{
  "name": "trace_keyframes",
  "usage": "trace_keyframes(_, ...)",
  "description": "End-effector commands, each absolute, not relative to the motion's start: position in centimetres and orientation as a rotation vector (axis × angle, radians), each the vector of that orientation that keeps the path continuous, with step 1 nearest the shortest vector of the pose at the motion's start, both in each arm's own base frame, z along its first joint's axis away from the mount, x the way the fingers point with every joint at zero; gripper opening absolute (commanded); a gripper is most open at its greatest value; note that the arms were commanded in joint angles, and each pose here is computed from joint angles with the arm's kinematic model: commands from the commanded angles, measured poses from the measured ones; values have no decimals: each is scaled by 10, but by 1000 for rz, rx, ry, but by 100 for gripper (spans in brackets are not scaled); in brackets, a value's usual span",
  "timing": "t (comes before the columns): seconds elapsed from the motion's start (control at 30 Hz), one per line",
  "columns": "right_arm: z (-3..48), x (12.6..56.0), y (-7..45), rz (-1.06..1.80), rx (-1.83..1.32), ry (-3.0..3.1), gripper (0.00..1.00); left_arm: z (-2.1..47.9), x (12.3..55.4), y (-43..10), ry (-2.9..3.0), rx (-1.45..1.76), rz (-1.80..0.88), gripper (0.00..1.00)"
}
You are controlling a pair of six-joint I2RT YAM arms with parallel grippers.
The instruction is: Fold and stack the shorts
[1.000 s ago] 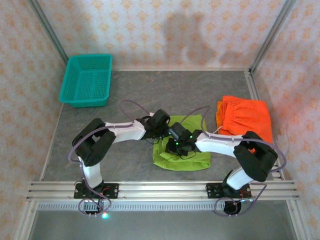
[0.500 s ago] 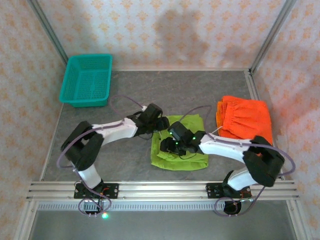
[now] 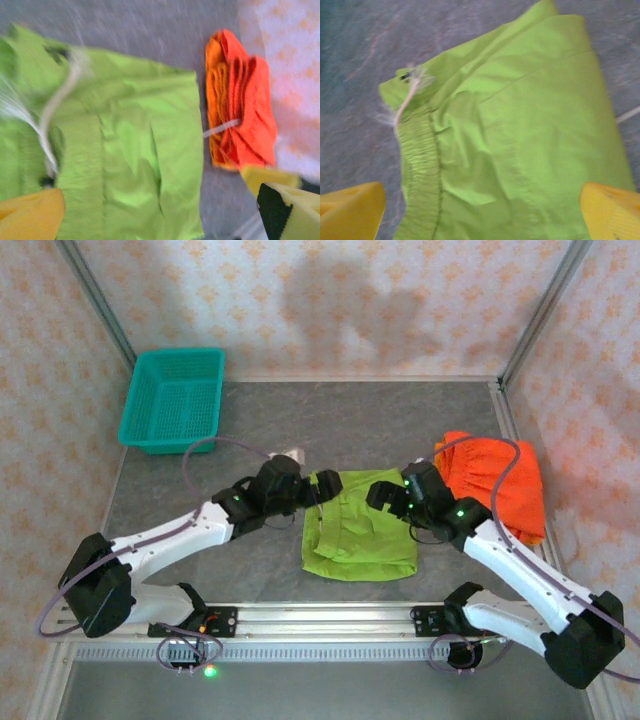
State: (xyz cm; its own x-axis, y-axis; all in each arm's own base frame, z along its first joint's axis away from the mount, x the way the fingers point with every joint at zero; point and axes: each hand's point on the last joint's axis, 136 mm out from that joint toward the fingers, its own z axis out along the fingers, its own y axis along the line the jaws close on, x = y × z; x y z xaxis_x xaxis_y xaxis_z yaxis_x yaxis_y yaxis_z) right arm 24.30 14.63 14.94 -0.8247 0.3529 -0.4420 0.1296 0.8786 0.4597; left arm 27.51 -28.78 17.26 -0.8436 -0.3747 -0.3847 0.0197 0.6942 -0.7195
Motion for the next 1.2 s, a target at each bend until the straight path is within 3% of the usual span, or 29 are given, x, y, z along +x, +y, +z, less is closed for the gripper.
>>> trace_keyframes(0.0, 134, 242, 136, 564, 369, 2601, 100, 175, 261, -322, 2376, -283, -1199, 100)
trace_keyframes(0.3, 121, 257, 117, 656, 522, 2624, 100, 120, 235, -360, 2502, -257, -1212, 100)
trace_keyframes(0.57, 105, 254, 119, 700, 532, 2689, 100, 10, 203, -300, 2745, -365, -854, 100)
trace_keyframes(0.7, 100, 250, 127, 743, 461, 2735, 100, -9, 198, -266, 2764, -408, -739, 100)
trace_keyframes(0.9, 100, 249, 138, 812, 366, 2764, 100, 16, 217, -224, 2688, -410, -660, 100)
trace_keyframes(1.17, 115, 265, 149, 840, 270, 2727, 99, 126, 244, -200, 2445, -292, -668, 100)
